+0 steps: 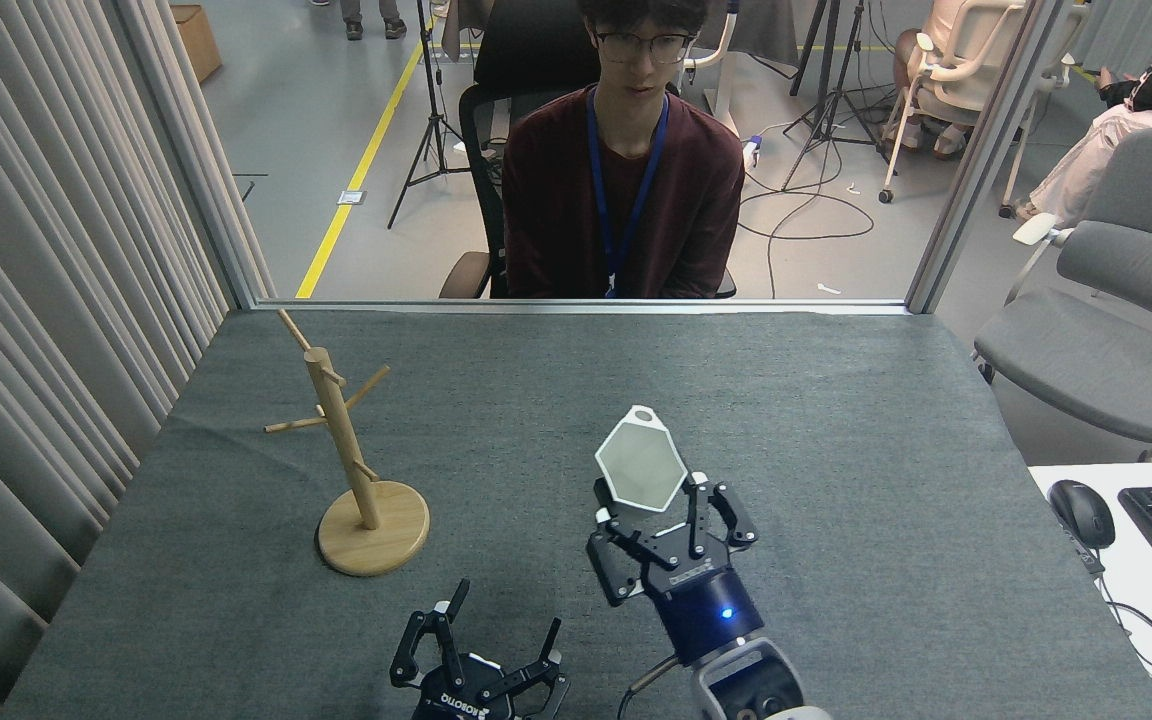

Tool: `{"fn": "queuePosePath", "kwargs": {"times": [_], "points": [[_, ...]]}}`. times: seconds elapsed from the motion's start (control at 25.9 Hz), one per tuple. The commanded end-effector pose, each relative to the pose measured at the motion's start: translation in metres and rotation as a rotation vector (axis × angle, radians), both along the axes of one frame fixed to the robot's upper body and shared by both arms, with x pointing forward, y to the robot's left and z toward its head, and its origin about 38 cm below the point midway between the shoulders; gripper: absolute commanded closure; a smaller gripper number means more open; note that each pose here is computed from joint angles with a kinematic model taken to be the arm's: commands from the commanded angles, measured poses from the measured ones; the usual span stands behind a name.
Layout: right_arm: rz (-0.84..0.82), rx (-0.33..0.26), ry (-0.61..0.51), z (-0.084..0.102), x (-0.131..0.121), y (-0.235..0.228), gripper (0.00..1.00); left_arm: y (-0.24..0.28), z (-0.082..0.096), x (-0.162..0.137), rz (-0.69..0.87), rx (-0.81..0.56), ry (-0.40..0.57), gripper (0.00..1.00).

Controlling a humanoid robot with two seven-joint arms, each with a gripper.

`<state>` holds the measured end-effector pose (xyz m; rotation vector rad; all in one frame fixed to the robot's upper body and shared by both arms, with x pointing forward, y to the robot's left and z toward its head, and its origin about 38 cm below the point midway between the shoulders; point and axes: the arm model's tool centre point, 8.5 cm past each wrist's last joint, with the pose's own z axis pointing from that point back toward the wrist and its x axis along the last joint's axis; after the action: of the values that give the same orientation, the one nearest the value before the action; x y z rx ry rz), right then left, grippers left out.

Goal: Hang cup on storage rack
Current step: 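Lift the white cup with the right gripper toward the left gripper, then grasp the white cup with the left gripper beside the right gripper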

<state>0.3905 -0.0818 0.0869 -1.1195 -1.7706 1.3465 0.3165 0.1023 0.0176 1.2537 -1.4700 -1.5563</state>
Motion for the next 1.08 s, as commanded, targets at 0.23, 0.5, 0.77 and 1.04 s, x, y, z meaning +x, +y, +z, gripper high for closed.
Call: {"fn": "queuePosePath", "kwargs": {"times": [0.23, 0.5, 0.77, 1.04], "points": [[0.088, -0.019, 0.030, -0.015, -0.048, 0.067, 0.39, -0.003, -0.002, 0.003, -0.002, 0.010, 0.002, 0.01], [0.108, -0.009, 0.056, -0.023, -0.071, 0.076, 0.39, -0.003, -0.001, 0.004, -0.003, 0.009, -0.001, 0.01], [0.118, -0.030, 0.068, -0.030, -0.093, 0.087, 0.39, -0.003, 0.002, 0.009, 0.000, 0.008, -0.010, 0.01], [0.116, -0.031, 0.072, -0.031, -0.097, 0.091, 0.39, 0.000, 0.002, 0.009, 0.002, 0.015, -0.007, 0.42]]}}
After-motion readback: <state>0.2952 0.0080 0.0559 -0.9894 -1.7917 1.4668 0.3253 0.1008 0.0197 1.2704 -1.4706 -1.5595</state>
